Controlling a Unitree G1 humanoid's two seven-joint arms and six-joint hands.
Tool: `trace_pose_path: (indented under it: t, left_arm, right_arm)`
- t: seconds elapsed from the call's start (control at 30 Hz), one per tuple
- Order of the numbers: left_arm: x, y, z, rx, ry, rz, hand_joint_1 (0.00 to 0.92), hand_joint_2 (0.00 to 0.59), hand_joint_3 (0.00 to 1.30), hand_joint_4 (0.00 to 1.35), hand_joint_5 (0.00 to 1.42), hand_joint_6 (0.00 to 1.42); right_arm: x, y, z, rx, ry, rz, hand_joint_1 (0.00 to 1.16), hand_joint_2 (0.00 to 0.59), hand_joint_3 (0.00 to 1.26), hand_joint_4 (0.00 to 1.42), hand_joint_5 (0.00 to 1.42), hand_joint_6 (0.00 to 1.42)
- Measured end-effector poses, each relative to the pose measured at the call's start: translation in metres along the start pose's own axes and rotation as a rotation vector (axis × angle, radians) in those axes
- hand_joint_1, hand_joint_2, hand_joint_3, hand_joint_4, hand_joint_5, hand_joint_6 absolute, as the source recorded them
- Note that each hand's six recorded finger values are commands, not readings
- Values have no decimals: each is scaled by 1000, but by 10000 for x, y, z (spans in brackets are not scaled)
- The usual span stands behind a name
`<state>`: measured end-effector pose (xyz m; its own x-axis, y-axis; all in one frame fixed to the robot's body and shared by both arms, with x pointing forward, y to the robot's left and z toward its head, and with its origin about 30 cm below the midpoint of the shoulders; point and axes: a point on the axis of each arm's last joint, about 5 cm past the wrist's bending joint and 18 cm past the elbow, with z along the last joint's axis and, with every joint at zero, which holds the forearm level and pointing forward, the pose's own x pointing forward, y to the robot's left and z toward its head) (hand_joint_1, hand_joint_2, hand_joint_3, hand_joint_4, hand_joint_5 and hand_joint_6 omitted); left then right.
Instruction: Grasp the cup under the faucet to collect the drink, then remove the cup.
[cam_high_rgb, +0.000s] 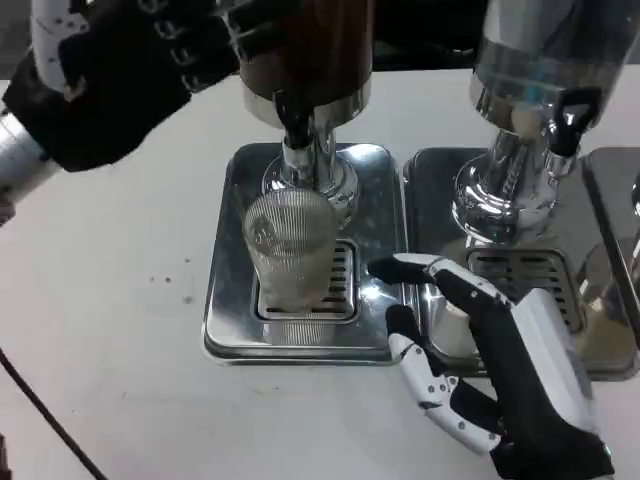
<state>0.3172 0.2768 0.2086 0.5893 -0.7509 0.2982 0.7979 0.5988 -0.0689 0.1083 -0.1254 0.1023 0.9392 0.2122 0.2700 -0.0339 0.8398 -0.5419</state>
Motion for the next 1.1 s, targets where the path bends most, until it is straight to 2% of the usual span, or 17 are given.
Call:
trace_pose_path:
  t: [0.2, 0.37, 0.57, 0.87, 0.97, 1.1]
  left_arm:
    - [84, 13, -88, -10, 69, -39, 0, 114, 111, 0, 68, 50]
    - [90, 21, -121, 38, 115, -33, 0, 110, 102, 0, 53, 36]
    - [126, 20, -141, 71, 128, -33, 0, 109, 101, 0, 38, 20]
    - [169, -13, -256, 97, 159, -29, 0, 102, 101, 0, 37, 10]
    - [187, -30, -311, 116, 187, -30, 0, 98, 101, 0, 41, 9]
    - [190, -38, -332, 137, 190, -31, 0, 96, 101, 0, 45, 8]
  right_arm:
    - [-11, 18, -23, 2, 11, 0, 450, 507, 420, 389, 329, 238]
    - [-10, 19, -23, 3, 11, -7, 447, 507, 428, 399, 329, 215]
    - [-10, 21, -25, 3, 12, -16, 447, 507, 428, 399, 329, 209]
    - [-14, 23, -33, 12, 18, -17, 437, 516, 441, 399, 329, 211]
    - [-16, 24, -38, 14, 20, -16, 433, 517, 442, 399, 329, 220]
    - [-15, 19, -44, 19, 22, -18, 430, 517, 442, 399, 329, 224]
